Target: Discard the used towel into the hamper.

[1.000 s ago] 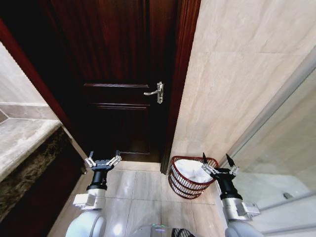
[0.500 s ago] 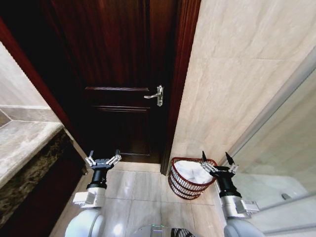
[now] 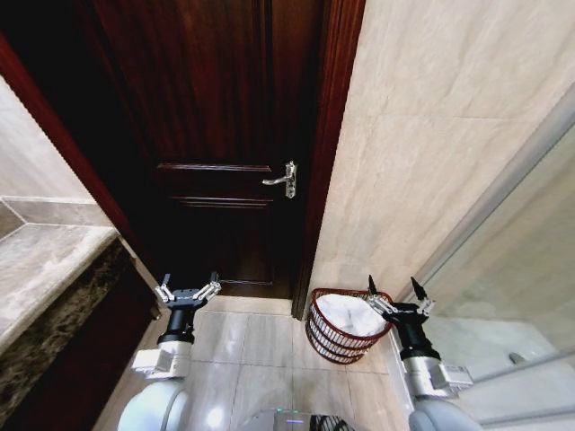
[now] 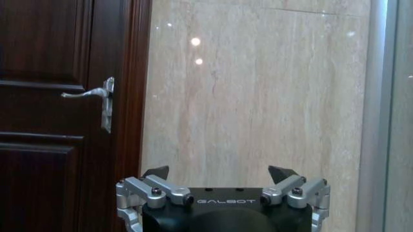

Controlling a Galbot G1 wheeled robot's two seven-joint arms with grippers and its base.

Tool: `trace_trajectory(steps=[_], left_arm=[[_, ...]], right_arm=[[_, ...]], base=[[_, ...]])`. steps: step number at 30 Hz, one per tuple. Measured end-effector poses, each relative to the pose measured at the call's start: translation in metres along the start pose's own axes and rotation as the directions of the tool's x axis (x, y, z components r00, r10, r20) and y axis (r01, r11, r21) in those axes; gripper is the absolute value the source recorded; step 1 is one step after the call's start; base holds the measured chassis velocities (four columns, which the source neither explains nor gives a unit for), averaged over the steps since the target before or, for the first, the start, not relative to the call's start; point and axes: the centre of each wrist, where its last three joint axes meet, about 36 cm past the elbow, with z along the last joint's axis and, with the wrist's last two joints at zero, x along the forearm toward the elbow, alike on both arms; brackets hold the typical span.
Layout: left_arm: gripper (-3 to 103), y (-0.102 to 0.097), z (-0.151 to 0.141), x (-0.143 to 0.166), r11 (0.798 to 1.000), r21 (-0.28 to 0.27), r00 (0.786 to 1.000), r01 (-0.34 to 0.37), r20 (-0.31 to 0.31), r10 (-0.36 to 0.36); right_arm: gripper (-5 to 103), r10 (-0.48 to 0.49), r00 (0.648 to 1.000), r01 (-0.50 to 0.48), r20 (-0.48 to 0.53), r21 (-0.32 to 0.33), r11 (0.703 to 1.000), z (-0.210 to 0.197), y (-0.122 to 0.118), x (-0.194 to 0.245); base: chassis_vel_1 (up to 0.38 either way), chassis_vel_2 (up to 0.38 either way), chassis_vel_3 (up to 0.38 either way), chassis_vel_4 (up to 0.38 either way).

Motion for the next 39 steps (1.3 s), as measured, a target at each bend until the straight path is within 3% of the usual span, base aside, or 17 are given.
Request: trace_trajectory(steps=[39], left_arm=[[100, 0.000, -0.012, -0.002, 1.000, -0.010, 1.000, 0.003, -0.005, -0.003]], right_arm=[[100, 0.004, 1.000, -0.004, 0.015, -0.007, 1.000, -0.010, -0.002, -0.004]], base=[[0.000, 0.000, 0.000, 0.000]])
